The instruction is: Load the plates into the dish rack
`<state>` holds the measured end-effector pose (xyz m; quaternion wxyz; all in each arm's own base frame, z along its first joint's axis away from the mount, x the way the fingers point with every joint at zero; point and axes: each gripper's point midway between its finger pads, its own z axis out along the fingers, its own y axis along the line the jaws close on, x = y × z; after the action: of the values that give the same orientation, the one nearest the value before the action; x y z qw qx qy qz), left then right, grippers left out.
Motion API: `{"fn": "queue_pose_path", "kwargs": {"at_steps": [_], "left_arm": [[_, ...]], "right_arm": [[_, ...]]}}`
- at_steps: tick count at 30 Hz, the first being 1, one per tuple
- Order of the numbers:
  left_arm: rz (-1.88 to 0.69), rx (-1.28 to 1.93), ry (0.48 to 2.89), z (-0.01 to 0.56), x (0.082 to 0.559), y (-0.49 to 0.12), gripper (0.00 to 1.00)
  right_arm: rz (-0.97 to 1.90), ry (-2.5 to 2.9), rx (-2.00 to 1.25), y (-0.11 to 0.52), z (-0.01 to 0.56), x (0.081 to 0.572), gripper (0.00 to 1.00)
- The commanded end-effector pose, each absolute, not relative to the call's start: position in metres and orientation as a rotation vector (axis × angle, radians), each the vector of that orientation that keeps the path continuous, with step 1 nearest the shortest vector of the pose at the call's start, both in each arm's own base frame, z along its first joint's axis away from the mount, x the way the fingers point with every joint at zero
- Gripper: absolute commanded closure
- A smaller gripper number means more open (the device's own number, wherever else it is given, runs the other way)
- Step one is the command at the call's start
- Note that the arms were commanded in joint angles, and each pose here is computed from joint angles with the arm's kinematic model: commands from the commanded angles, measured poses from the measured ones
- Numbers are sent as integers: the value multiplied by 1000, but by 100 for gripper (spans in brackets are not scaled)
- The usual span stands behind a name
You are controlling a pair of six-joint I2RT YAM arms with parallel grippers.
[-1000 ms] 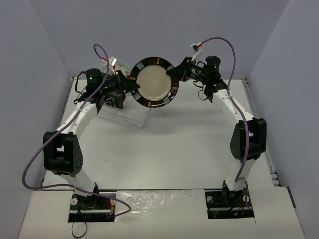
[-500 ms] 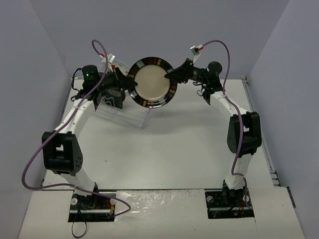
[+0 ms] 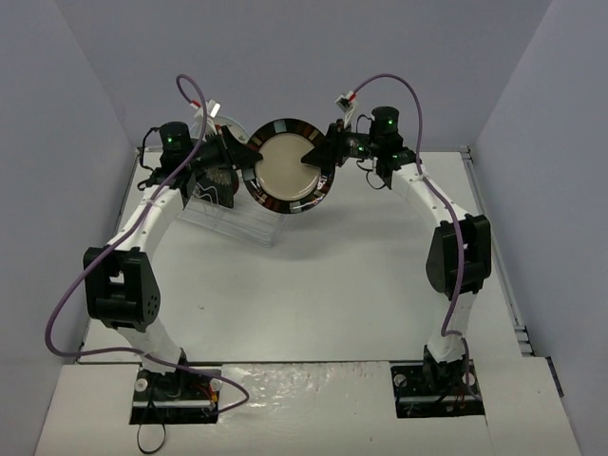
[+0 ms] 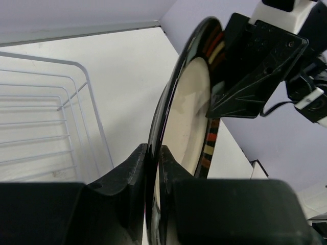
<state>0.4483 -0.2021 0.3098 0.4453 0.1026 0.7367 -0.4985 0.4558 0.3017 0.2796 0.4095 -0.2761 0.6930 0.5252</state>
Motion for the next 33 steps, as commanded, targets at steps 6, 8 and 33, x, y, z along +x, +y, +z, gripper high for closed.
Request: {"fn": "queue_pose_path", "kwargs": {"at_steps": [6, 8, 33], "left_arm": [[-1322, 391, 1586, 384, 439, -223, 100], [-1333, 397, 1581, 384, 439, -223, 100], [-698, 133, 1911, 353, 455, -147, 3]], "right_arm": [[1309, 1596, -892, 329, 310, 418, 100], [1387, 1509, -959, 333, 316, 405, 100], [1127, 1350, -614, 311, 400, 431, 100]]}}
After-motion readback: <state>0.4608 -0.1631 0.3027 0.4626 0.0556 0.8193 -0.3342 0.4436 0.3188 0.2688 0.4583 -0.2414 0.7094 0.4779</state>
